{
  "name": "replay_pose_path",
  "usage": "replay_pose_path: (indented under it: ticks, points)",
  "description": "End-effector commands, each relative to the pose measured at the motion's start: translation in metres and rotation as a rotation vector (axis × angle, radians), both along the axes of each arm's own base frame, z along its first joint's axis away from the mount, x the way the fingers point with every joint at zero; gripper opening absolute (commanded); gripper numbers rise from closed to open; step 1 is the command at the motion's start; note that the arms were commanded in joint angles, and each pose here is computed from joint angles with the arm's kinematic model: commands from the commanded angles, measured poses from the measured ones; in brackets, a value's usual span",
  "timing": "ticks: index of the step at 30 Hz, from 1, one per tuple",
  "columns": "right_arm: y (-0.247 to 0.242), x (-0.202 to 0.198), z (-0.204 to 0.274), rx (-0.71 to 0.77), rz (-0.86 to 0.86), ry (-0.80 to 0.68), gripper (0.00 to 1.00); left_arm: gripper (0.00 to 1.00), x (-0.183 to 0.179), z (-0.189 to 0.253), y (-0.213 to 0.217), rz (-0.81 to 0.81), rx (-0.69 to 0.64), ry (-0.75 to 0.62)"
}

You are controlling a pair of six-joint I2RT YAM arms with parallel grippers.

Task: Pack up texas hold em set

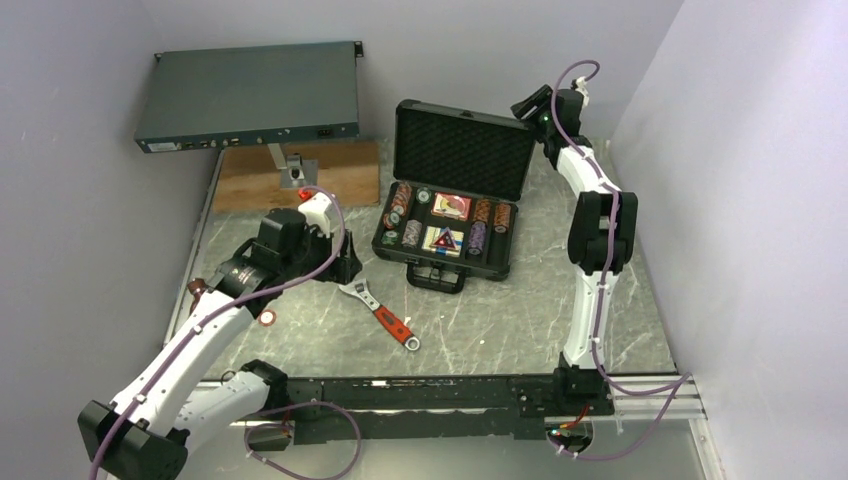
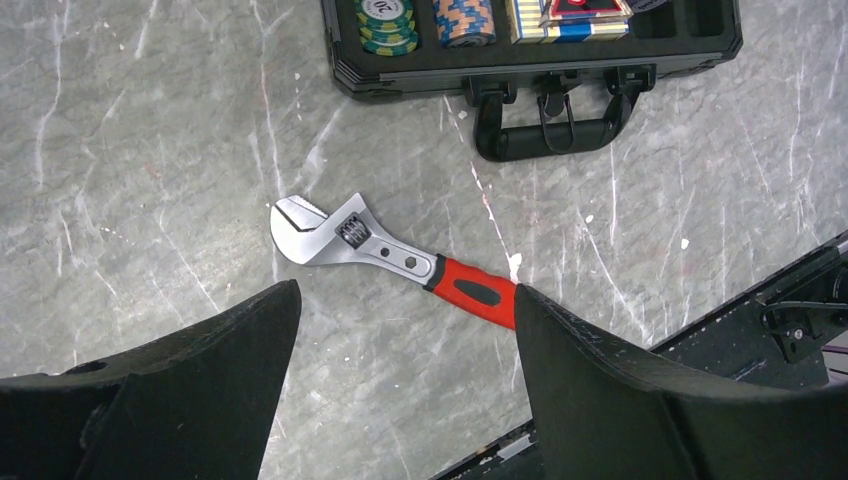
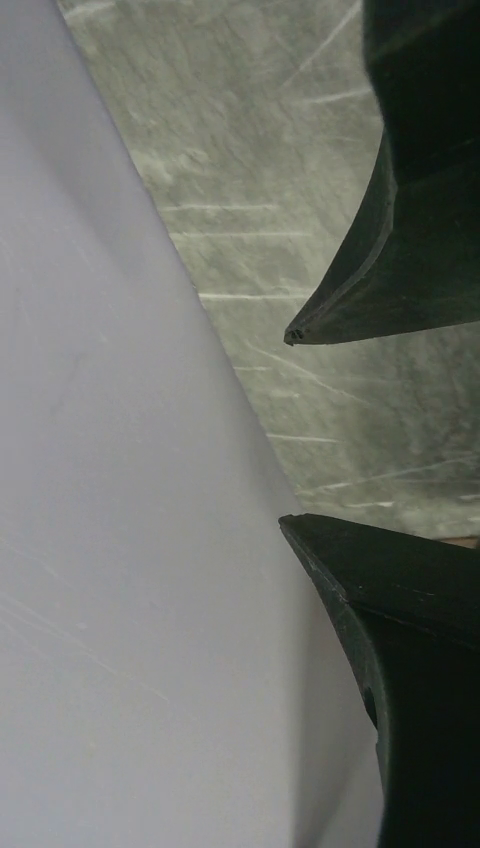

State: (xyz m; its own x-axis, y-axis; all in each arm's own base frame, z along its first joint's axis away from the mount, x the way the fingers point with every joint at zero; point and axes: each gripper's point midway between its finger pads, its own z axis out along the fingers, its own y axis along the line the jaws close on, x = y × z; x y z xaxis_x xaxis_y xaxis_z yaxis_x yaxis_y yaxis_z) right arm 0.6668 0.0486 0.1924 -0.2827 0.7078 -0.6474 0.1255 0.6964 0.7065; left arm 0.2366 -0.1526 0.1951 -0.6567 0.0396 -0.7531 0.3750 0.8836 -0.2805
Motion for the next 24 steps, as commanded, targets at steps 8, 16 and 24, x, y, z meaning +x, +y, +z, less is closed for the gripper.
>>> replay_pose_path:
  ticks: [8, 16, 24]
  points:
    - [0.079, -0.065, 0.089, -0.022, 0.263, -0.137, 0.65, 0.85, 0.001, 0.014, -0.007, -0.085, 0.002, -0.060]
    - [0.106, -0.137, 0.092, -0.064, 0.332, -0.092, 0.64, 0.86, -0.006, 0.011, -0.005, -0.080, -0.006, -0.049]
    - [0.122, -0.237, 0.033, -0.091, 0.355, 0.079, 0.64, 0.86, -0.012, 0.010, 0.000, -0.062, 0.000, -0.056]
